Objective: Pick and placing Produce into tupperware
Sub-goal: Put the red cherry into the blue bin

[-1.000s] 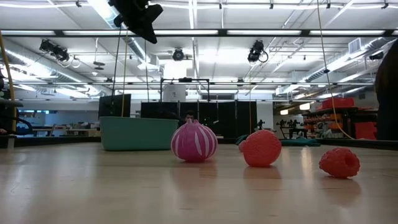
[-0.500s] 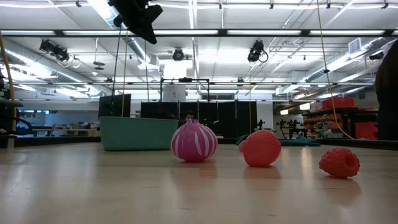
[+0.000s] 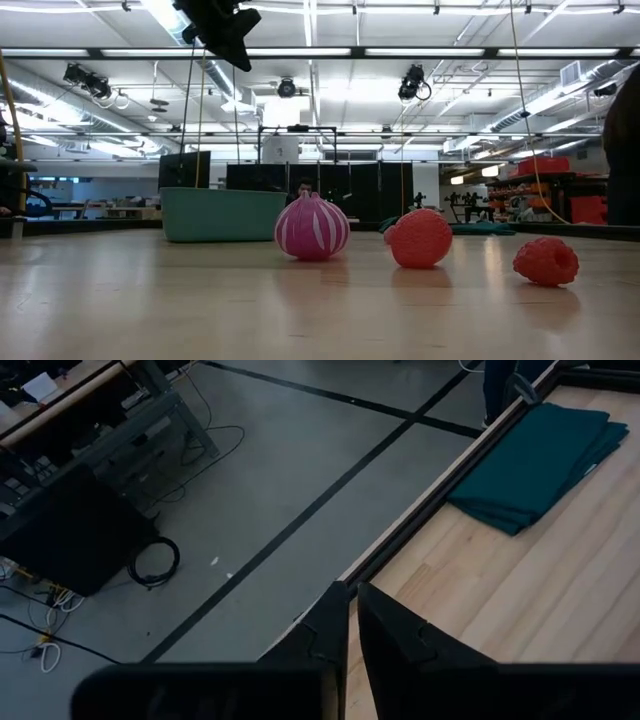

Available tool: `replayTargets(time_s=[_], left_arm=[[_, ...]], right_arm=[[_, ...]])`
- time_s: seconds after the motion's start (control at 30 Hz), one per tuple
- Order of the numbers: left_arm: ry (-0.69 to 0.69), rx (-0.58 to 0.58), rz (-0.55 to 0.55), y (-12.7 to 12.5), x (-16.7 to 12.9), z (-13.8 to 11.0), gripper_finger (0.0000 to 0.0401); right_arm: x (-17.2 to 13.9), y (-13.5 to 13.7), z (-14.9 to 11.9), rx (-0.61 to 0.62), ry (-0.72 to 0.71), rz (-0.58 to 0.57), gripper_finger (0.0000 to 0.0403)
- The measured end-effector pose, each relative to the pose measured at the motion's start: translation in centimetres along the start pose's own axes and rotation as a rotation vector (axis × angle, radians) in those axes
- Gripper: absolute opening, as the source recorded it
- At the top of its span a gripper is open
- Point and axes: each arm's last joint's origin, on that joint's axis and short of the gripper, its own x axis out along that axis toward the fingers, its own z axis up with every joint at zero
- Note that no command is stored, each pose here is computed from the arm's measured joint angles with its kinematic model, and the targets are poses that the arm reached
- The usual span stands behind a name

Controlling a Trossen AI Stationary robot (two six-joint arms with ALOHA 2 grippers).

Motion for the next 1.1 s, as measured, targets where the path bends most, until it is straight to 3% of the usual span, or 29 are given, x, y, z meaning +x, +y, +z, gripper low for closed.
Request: replayTargets(time_s=[0.43, 0.57, 0.8, 0.93, 1.1], left_arm=[[0.000, 0.000, 0.000, 0.0, 0.0, 0.0, 0.0036], [0.000, -0.005, 0.000, 0.0, 0.0, 0.0, 0.0033], [0.000, -0.007, 0.000, 0.0, 0.0, 0.0, 0.0026], [0.000, -0.008, 0.000, 0.0, 0.0, 0.0, 0.0033], [-0.001, -0.009, 0.000, 0.0, 0.0, 0.0, 0.0034]], right_arm=[[2.2, 0.7, 0.3, 0.004, 0.045, -0.078, 0.0159], [1.9, 0.7, 0.3, 0.014, 0.042, -0.051, 0.0125], [1.7, 0.8, 0.8, 0.014, -0.020, -0.027, 0.0013], [1.5, 0.8, 1.7, -0.009, -0.081, -0.021, 0.0018], [0.4, 1.4, 4.6, -0.090, -0.258, -0.005, 0.0006]])
